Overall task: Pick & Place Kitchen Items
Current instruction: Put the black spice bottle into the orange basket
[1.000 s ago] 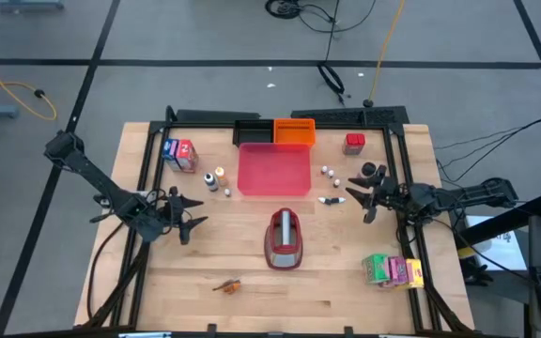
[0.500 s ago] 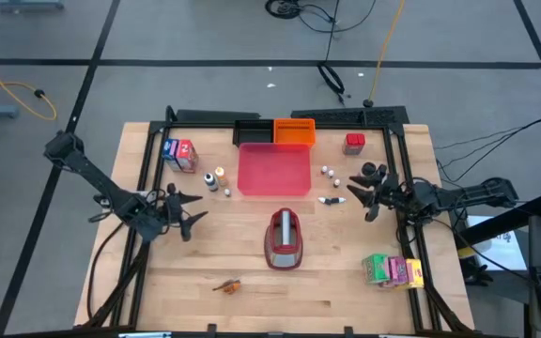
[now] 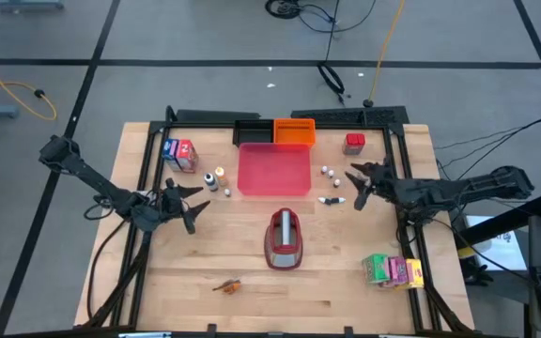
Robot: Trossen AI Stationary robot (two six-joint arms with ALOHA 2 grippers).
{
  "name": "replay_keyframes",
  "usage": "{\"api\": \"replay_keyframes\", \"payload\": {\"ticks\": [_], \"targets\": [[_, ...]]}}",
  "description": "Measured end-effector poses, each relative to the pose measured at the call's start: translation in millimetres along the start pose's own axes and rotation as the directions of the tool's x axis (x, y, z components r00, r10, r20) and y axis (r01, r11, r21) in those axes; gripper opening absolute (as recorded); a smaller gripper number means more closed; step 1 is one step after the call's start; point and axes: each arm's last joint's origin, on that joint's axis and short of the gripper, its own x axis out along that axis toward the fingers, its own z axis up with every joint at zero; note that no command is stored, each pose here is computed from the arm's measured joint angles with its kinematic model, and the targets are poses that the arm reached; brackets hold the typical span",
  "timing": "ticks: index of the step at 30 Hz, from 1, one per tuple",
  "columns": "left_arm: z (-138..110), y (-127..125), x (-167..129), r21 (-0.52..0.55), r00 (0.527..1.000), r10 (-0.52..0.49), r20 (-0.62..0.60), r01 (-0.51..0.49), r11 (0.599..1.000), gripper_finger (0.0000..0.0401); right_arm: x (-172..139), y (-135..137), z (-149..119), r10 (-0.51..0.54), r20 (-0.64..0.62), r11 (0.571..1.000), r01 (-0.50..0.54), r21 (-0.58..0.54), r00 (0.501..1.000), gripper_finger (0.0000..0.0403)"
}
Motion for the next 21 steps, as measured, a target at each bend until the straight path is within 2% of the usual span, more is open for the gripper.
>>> {"api": "replay_keyframes", "payload": {"ticks": [4,9,16,21], "targets": [[1,0,1,-0.010,1.000,-0.005,-0.002,0.005,1.000,0.0246,1,-5,12,-0.142,-0.148,0.989,0.136,-0.050,0.979,0.0141],[1,1,1,-0.014,1.000,-0.003,-0.002,0.003,1.000,0.0246,1,-17,16,-0.241,-0.283,0.970,0.239,-0.041,0.928,0.0151],[1,1,1,-0.016,1.000,-0.003,-0.002,0.003,1.000,0.0246,1,-28,5,-0.315,-0.383,0.944,0.330,-0.030,0.868,0.0221],[1,1,1,-0.018,1.000,-0.003,-0.002,0.003,1.000,0.0246,4,-31,4,-0.316,-0.406,0.941,0.339,-0.015,0.858,0.0271]]}}
